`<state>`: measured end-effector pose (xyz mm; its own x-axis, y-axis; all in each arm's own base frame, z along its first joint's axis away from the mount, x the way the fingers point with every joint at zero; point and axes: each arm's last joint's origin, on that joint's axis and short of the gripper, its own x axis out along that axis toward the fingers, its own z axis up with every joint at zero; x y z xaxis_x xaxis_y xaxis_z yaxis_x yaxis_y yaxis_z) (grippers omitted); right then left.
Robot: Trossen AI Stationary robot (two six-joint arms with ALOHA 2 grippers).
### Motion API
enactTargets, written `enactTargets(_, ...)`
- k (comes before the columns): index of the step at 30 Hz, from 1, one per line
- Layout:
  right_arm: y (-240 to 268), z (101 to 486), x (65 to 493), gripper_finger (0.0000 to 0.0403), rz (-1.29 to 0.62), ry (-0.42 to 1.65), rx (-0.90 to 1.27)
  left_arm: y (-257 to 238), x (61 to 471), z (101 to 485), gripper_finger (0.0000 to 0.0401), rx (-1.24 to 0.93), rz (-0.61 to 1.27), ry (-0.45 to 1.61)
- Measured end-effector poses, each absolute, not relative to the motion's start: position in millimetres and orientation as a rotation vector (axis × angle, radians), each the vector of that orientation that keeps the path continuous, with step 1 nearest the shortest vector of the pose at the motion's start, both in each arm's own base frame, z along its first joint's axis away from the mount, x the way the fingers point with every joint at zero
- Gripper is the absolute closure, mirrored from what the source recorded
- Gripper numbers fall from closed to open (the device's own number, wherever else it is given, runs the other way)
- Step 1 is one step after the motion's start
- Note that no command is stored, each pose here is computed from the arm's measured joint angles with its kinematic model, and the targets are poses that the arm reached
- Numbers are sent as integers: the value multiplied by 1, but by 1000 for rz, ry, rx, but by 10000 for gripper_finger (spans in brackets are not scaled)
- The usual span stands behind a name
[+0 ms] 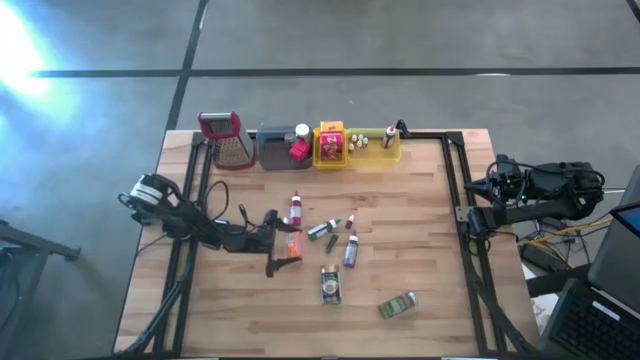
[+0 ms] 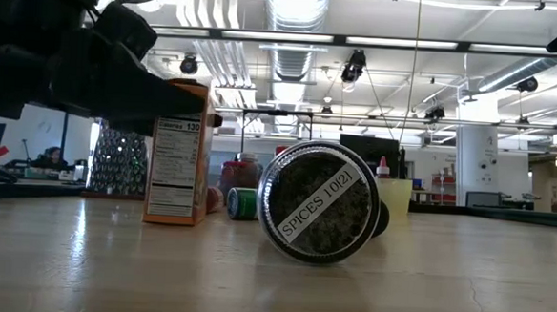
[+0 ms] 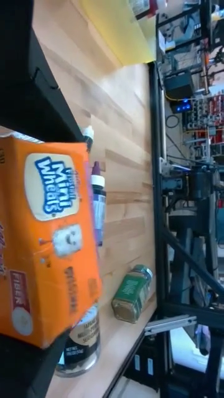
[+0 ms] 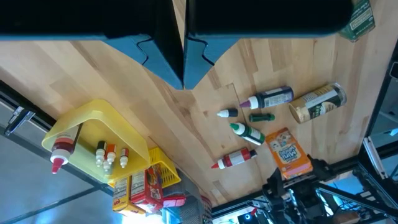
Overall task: Pick & Place Kitchen Items
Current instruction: Put the orange cereal box into the yellow bin
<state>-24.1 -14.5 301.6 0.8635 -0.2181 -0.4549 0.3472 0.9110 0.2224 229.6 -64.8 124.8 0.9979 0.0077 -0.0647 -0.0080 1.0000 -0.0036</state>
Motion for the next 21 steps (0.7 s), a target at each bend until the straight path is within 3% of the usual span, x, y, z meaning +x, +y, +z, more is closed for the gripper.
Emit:
enactTargets(12, -15, 302, -24, 394, -301, 437, 305, -66, 225, 153, 1, 58, -72, -72)
enactTargets(21, -15, 302, -24, 394, -301, 437, 305, -61, 217, 185, 1, -130, 11, -136)
